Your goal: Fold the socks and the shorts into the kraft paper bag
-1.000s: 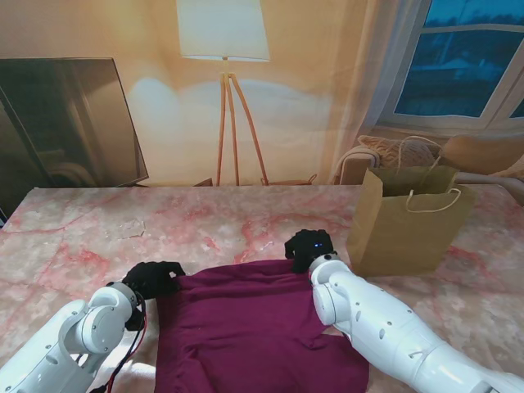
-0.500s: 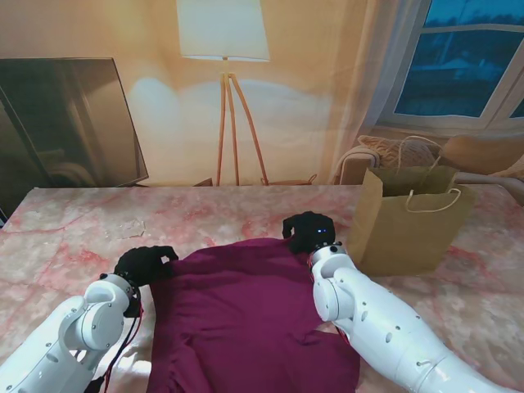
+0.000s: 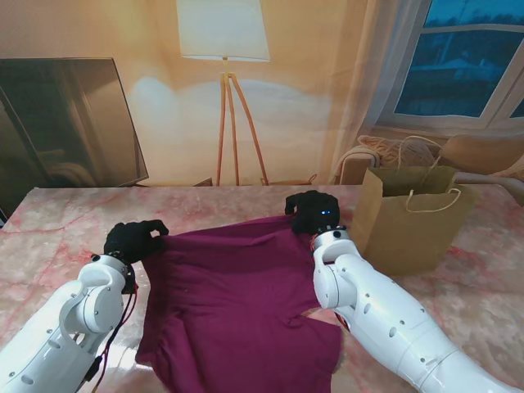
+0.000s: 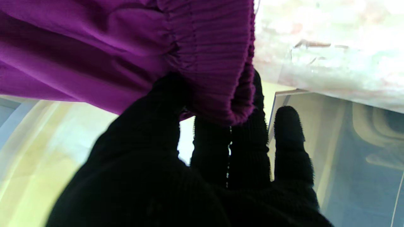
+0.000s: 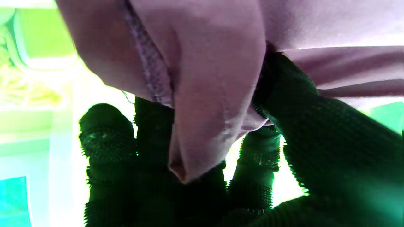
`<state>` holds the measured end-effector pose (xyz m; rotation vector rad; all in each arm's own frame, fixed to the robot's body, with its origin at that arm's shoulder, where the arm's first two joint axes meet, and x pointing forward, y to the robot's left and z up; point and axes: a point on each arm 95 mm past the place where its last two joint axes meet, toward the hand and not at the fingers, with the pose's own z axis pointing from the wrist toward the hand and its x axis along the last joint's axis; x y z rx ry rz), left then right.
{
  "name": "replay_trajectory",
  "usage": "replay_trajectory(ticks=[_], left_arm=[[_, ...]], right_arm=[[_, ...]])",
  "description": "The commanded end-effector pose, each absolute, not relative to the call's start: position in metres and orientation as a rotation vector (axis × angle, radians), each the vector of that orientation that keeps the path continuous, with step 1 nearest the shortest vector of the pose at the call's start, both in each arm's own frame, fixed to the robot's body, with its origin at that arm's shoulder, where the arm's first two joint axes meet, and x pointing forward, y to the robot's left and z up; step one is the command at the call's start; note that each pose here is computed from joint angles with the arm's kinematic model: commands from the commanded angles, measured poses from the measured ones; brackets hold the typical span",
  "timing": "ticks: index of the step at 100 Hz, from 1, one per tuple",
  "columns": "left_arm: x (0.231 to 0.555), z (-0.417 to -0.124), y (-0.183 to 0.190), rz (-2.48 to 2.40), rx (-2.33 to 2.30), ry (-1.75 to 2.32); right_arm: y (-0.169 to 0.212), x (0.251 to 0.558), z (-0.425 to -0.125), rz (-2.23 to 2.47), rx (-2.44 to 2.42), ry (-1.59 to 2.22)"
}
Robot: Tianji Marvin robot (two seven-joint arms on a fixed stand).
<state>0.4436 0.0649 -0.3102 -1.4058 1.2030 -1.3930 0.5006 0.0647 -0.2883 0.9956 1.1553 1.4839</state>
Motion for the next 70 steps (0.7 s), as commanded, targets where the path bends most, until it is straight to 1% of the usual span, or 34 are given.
replay_trajectory(ticks=[1,19,40,70], left_arm=[[0.450,-0.294,0.066,-1.410,-1.379,1.160],[0.455,-0.283,0.065,-1.437,-1.356,1.092],[0.457,-0.277,0.062,-1.474,-1.350,1.000],[0.456,-0.257,0.063,-1.505,-1.288,0.915]], right_arm=[[0.064,0.505,-0.276,1.492,0.969,1.126],[0.062,0.509,-0.260,1.532,0.903,1.058],[0.061,0.506,-0.239,1.571,0.867,0.990],[0.048,0.497,-0.227,1.571,0.806,1.001]])
